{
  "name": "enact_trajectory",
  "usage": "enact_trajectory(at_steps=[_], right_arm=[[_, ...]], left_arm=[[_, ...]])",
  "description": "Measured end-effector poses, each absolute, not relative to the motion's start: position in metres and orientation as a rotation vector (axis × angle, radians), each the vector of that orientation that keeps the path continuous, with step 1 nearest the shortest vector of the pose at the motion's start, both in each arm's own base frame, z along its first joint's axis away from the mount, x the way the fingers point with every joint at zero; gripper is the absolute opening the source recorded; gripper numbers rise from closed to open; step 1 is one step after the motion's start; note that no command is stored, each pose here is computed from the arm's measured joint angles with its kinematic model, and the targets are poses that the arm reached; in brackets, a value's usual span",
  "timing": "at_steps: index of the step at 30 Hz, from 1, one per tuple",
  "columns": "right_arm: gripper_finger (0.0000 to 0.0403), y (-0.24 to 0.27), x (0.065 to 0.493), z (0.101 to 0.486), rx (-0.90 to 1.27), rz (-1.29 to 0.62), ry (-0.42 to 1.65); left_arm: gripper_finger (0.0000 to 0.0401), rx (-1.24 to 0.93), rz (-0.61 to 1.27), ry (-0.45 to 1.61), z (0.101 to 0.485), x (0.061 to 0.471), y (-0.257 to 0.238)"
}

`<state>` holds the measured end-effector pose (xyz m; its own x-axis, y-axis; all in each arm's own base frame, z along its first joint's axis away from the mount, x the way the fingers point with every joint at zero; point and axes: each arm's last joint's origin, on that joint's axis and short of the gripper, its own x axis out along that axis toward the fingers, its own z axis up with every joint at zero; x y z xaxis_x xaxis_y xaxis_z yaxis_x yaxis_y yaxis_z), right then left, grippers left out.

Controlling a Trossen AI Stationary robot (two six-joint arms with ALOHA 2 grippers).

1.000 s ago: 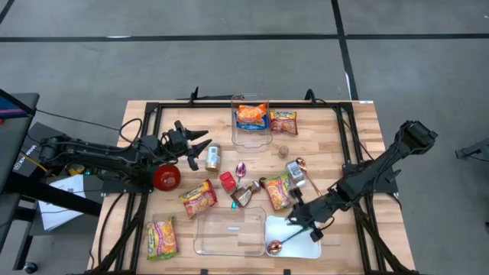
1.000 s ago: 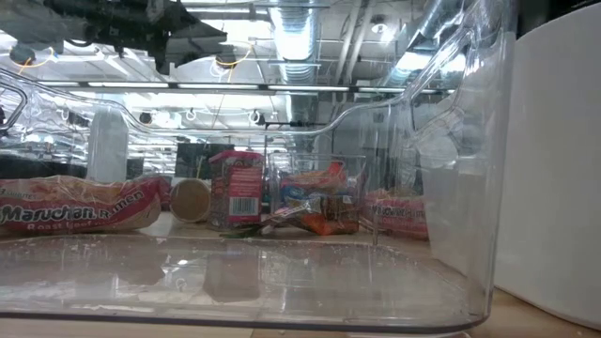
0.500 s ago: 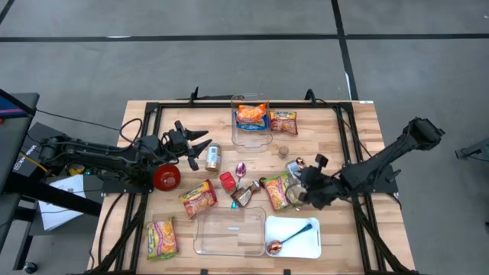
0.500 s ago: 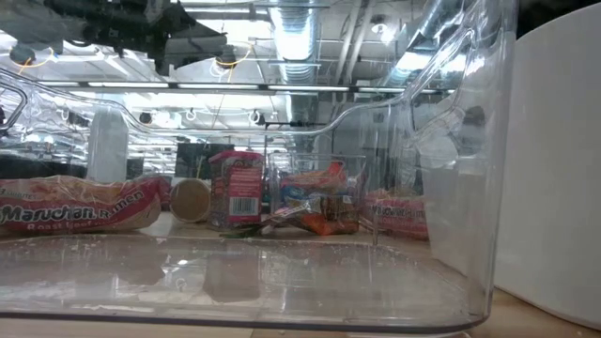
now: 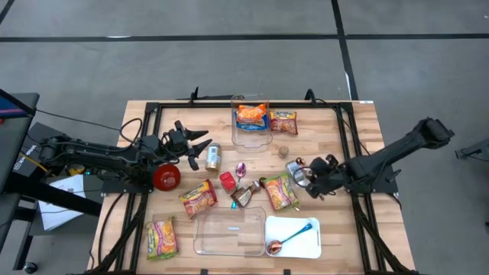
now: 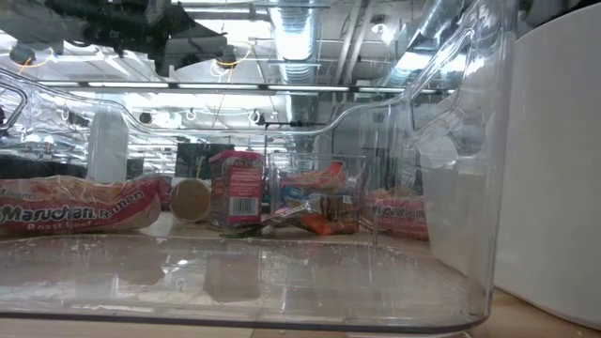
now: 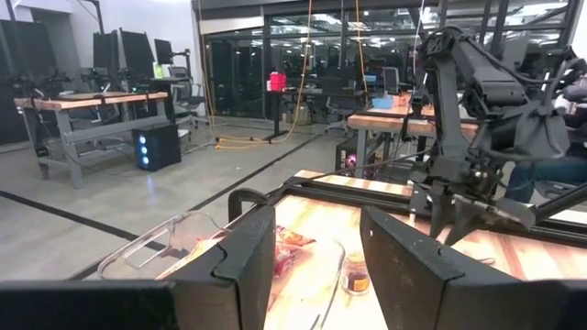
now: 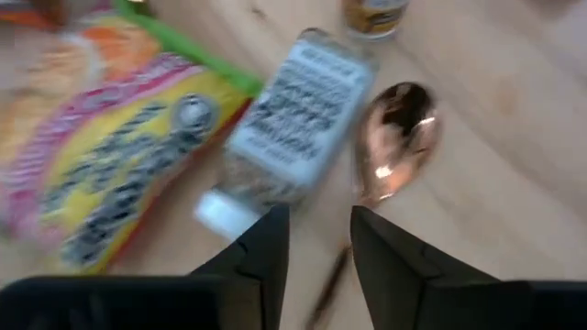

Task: Pick & Place Food Item
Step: Put the gold spoon into the white bin

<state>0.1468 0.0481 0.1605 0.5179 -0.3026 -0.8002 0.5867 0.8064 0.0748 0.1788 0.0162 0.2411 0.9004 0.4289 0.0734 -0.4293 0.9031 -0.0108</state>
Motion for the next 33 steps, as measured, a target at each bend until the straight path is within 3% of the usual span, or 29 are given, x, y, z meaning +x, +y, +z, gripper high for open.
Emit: enact_trajectory(at_steps=[8, 33], right_arm=[[0.0118, 0.051, 0.129, 0.149, 0.458, -0.516, 0.876], [0.0118, 0.047, 0.134, 0.132, 0.388, -0.612, 0.968]], left_arm=[[0.0154, 0.007, 0.444, -0.068, 0.24, 0.179, 0.016], [0.0154, 0.002, 0.442, -0.073, 0.241, 0.179, 0.016]])
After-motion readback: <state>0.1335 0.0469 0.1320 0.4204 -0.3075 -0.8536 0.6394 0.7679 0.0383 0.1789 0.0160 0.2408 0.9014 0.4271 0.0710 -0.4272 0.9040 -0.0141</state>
